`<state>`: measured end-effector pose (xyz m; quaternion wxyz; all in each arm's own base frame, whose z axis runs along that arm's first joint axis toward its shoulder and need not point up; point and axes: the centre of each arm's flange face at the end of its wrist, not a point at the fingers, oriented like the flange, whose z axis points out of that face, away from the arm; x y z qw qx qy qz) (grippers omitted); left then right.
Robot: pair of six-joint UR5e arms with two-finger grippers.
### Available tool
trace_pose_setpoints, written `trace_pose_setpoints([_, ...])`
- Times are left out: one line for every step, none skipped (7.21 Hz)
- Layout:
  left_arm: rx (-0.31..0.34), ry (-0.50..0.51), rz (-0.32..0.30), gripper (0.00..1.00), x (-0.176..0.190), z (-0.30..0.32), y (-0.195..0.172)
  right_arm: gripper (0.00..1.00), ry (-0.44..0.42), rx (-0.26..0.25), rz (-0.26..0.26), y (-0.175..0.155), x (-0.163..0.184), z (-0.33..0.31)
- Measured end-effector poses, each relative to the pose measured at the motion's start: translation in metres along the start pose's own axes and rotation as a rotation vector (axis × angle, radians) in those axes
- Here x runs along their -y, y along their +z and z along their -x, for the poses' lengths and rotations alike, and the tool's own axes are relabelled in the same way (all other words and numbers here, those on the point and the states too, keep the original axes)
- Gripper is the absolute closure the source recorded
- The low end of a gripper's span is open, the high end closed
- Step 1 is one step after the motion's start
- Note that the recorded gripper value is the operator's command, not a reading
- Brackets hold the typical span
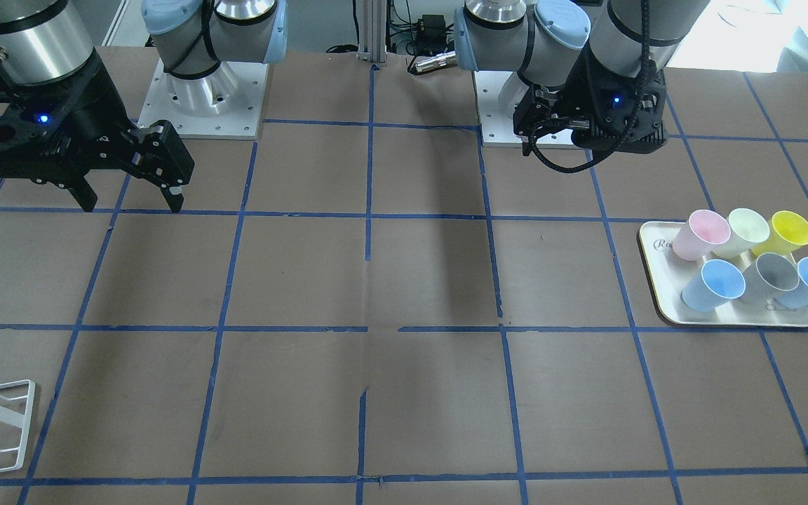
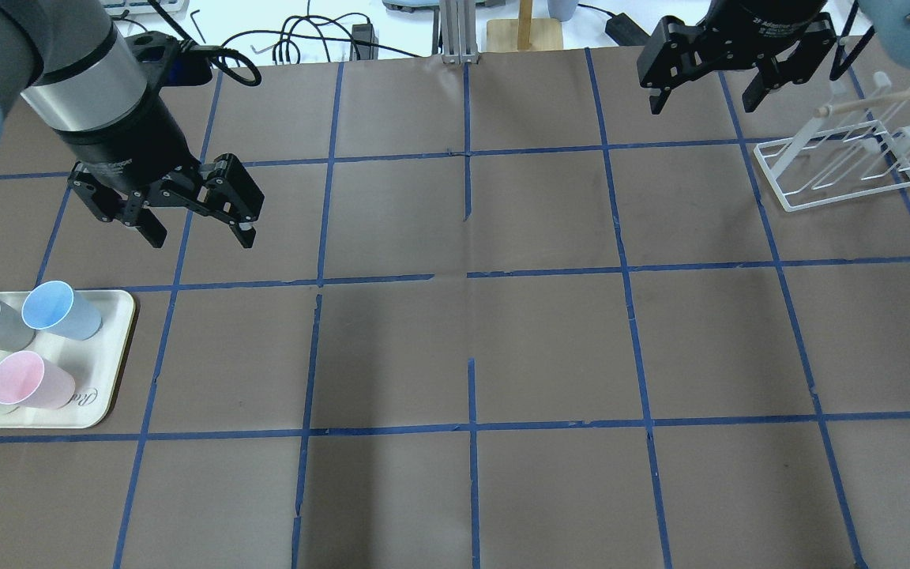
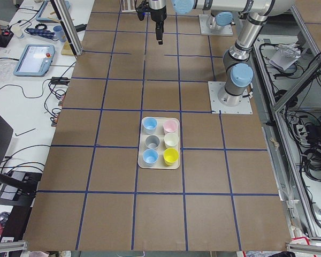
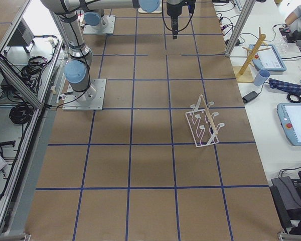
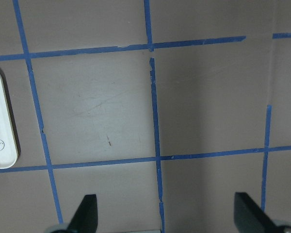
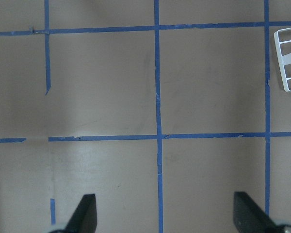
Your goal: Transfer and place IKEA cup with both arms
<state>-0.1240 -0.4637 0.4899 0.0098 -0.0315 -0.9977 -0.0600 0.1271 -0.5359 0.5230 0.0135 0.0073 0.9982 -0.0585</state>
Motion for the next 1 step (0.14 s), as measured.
trace_pose_setpoints([-0.001, 0.000, -0.002, 0.00, -0.0004, -0.0002, -0.0005, 0.00, 0.003, 0.000, 0.001, 0.0001, -0.0002, 0.0002])
